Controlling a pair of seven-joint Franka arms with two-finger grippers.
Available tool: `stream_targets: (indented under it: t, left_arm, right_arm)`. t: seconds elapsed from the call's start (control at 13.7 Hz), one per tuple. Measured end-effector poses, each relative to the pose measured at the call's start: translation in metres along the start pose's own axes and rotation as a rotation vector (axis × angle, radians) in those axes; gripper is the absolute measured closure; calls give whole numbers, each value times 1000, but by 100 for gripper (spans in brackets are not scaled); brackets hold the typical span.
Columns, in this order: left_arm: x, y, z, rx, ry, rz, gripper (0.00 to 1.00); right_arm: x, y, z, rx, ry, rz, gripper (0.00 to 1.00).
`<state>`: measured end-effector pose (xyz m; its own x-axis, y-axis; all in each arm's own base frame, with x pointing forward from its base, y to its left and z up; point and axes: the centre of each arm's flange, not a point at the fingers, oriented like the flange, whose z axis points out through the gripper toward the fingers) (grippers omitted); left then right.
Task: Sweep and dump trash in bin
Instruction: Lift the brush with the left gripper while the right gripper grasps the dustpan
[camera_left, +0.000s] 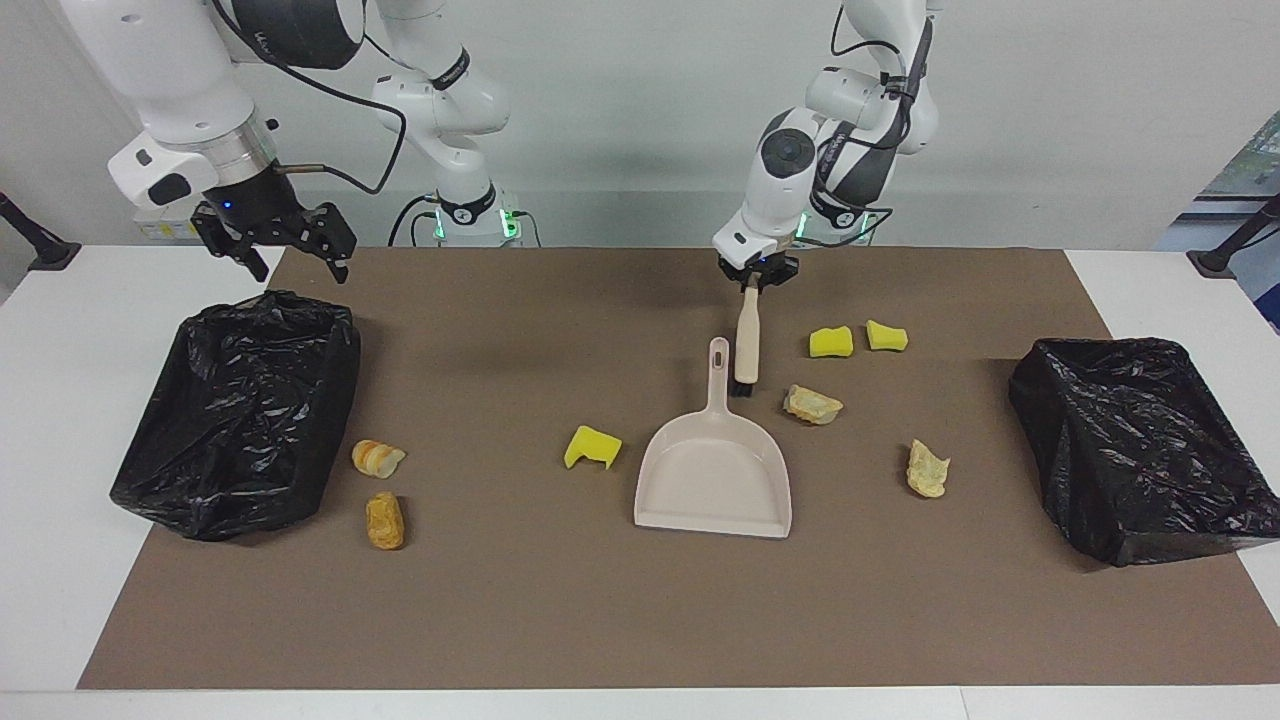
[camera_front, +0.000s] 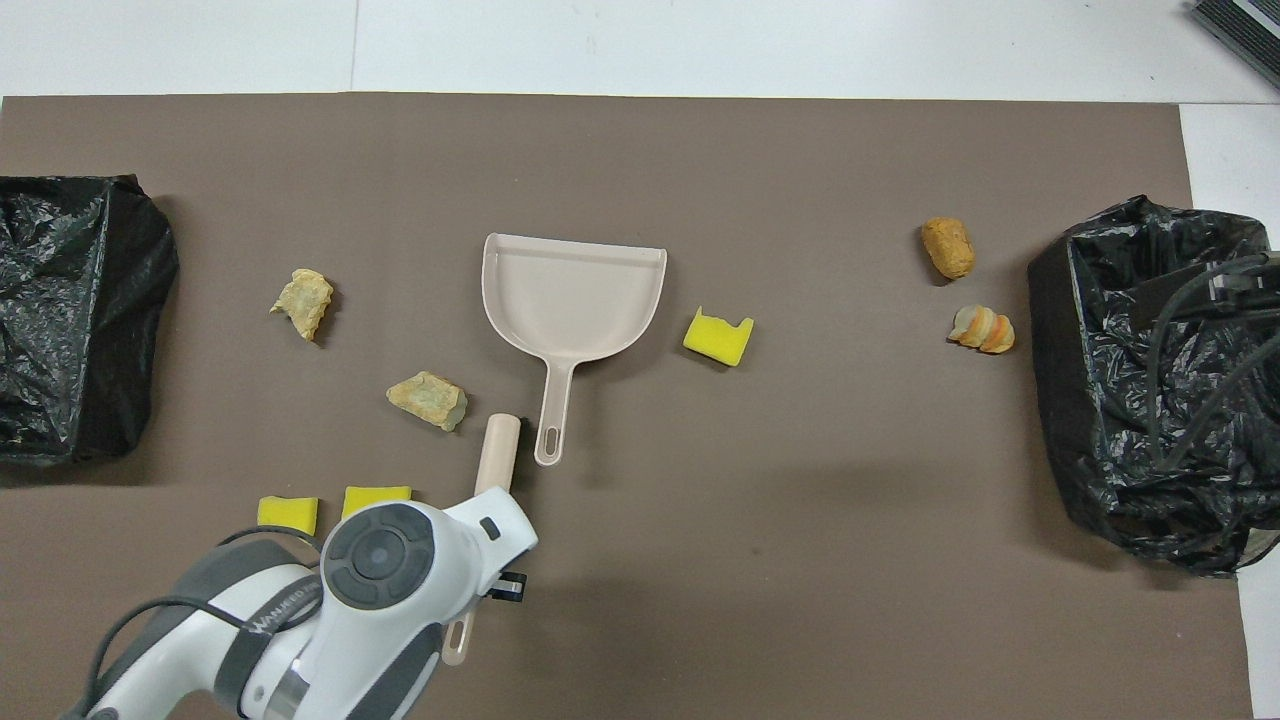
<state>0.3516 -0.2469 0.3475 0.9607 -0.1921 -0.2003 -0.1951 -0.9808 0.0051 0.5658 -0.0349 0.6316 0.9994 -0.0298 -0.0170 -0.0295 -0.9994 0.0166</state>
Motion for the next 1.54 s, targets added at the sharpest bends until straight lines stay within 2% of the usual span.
stream_targets:
  t: [0.29,0.44,0.59,0.73,0.88,1.02,1.24,1.39,1.54]
  left_arm:
    - [23,-62,0,-27,-8,-118,73]
    - [33,-93,-7,-45,3,-167,73]
    - [40,-116,-26,-61,15,-182,73]
    - [30,-119,-47,-57,-37,-173,73]
    - [7,-114,-62,-45,-102,-152,73]
    - [-11,-111,-65,-36,-140,-105,73]
    - [-31,-110,-48,-41,-186,68,73]
    - [-39,-116,-28,-57,-226,182,73]
    - [-40,-139,-18,-94,-233,273,73]
  right_arm:
    - [-16,-8,10,20,-33,-12,0]
    - [-23,-34,36,55,-33,-25,0]
    - [-21,-74,70,96,-20,37,0]
    - [-17,-131,98,108,6,93,0]
    - [-14,-196,128,114,28,88,0]
    - [-11,-242,155,123,53,77,0]
    - [-11,-284,178,133,65,122,0]
    - [-17,-317,183,148,80,161,0]
    - [-23,-341,189,147,85,152,0]
